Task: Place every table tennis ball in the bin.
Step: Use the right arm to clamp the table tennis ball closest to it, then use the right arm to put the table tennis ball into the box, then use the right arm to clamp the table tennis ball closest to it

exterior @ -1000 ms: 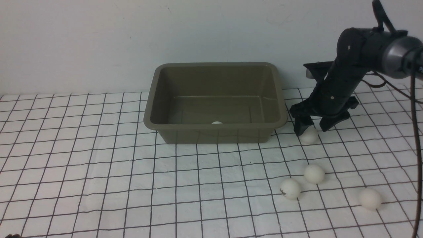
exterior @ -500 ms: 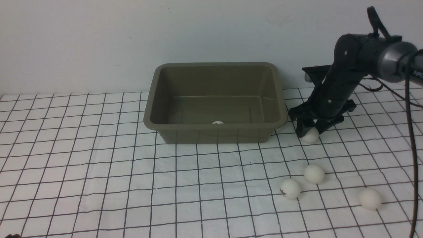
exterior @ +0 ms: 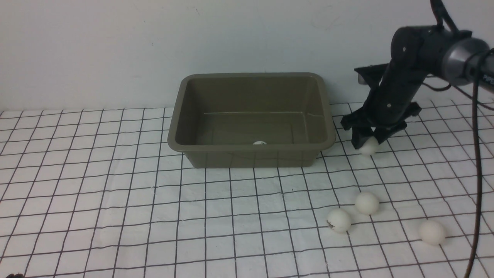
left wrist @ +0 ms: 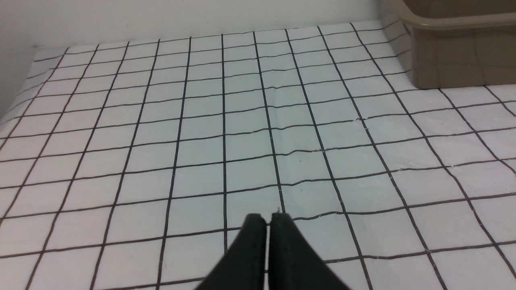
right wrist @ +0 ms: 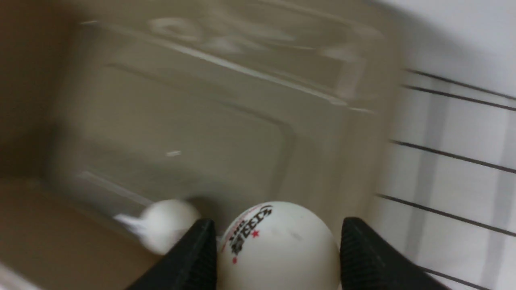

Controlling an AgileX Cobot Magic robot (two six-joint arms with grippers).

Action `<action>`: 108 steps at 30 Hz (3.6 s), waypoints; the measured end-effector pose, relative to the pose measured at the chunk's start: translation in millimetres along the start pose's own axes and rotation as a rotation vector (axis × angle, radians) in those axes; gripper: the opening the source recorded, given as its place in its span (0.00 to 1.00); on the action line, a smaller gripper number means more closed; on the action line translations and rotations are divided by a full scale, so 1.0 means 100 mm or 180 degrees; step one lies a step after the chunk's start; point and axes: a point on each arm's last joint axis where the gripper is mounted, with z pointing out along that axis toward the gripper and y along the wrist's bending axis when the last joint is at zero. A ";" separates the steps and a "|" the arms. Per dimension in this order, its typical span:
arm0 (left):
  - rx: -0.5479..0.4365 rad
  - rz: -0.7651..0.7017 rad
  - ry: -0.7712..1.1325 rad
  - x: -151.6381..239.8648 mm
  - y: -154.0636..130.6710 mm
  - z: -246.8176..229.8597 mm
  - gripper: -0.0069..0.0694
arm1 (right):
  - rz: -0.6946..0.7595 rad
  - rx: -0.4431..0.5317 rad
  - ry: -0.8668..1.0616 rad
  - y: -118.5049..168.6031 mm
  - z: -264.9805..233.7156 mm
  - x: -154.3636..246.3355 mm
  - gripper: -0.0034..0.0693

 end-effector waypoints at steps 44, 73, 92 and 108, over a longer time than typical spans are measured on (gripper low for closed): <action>0.0000 0.0000 0.0000 0.00 0.00 0.00 0.08 | -0.0362 0.0351 -0.0335 0.52 -0.91 -0.01 0.68; 0.0000 0.0000 0.0000 0.00 0.00 0.00 0.08 | -0.0020 0.0719 0.0565 0.07 -0.63 1.80 0.68; 0.0000 0.0000 0.0000 0.00 0.00 0.00 0.08 | 0.0121 0.0613 0.0761 -0.09 0.08 1.74 0.68; 0.0000 0.0000 0.0000 0.00 0.00 0.00 0.08 | 0.0184 0.0576 0.0973 -0.17 0.37 1.77 0.68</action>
